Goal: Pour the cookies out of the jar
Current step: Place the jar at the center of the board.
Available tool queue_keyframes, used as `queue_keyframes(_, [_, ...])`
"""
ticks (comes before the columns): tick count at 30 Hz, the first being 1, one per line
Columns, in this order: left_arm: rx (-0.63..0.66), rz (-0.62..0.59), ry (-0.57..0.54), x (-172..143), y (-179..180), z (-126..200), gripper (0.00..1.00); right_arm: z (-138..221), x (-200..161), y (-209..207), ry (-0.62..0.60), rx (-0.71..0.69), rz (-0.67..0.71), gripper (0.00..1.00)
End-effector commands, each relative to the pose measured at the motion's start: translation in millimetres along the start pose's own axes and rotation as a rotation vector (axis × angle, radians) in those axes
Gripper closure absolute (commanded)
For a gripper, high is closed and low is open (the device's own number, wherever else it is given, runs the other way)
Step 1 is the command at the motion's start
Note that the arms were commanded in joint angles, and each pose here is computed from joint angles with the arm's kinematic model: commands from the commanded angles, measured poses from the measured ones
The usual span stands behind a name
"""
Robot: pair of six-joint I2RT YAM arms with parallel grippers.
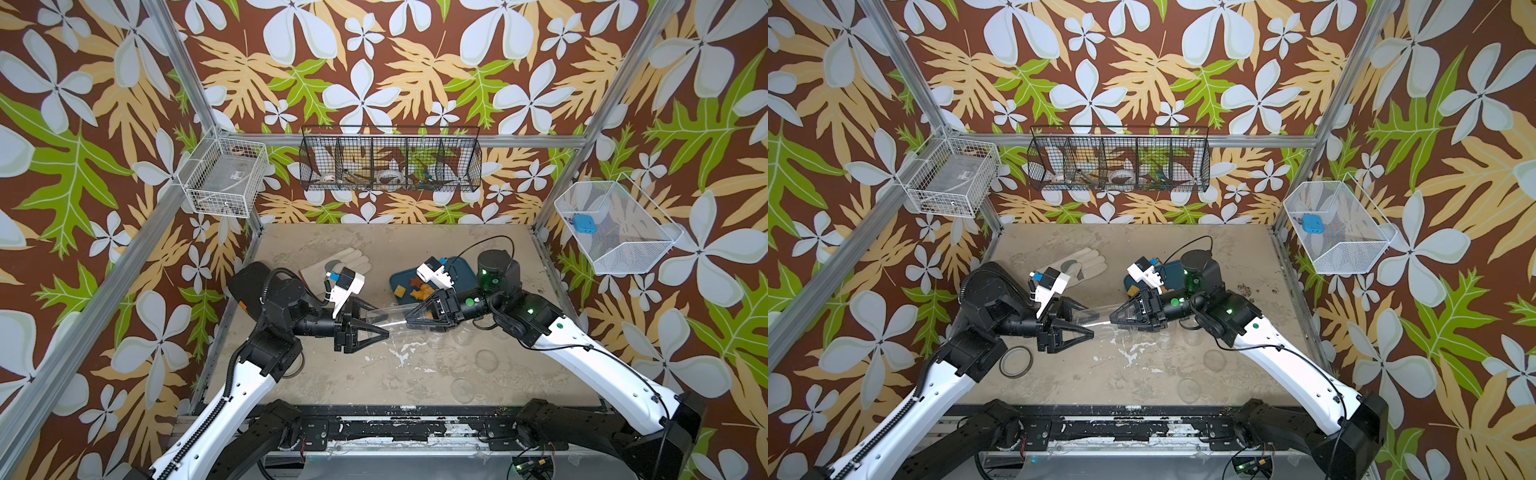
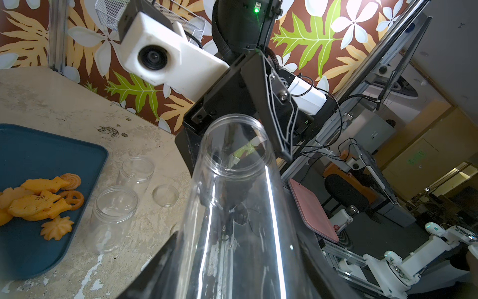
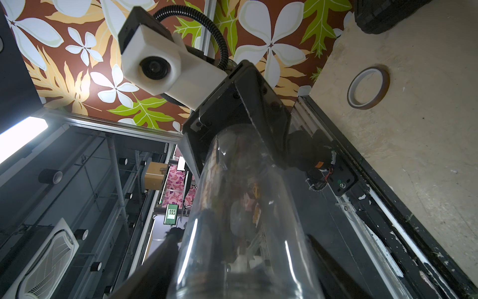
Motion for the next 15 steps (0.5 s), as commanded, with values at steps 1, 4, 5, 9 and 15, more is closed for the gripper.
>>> queue_keyframes(1, [0.003, 0.006, -0.002, 0.3, 1.9, -0.4, 0.69, 0.7, -0.1, 6.8, 0.001, 0.019, 0.055, 0.26])
queue_keyframes(4, [0.006, 0.007, -0.002, 0.8, 2.8, -0.8, 0.67, 0.6, -0.2, 4.9, 0.005, 0.017, 0.05, 0.26])
queue_keyframes(5, [0.007, 0.01, -0.001, 0.7, 3.4, -0.8, 0.66, 0.6, -0.8, 4.9, 0.006, 0.016, 0.055, 0.27])
queue_keyframes(9, [0.019, 0.009, 0.001, 1.4, 5.0, -1.0, 0.56, 0.2, -1.0, 4.0, 0.01, 0.013, 0.059, 0.27])
queue_keyframes(15, [0.03, 0.008, 0.005, 1.8, 6.9, -1.2, 0.45, -0.9, 0.0, -0.7, 0.012, 0.004, 0.058, 0.3])
Point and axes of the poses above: each gripper's point midway between its finger pads, its own z axis back along the fingers, its own y axis along the line the jaws close on, x = y × z, the point moved 3 cm from there along z, back along the fingers, and after that the axes turned 3 degrees about -z, right-handed, at the moved point
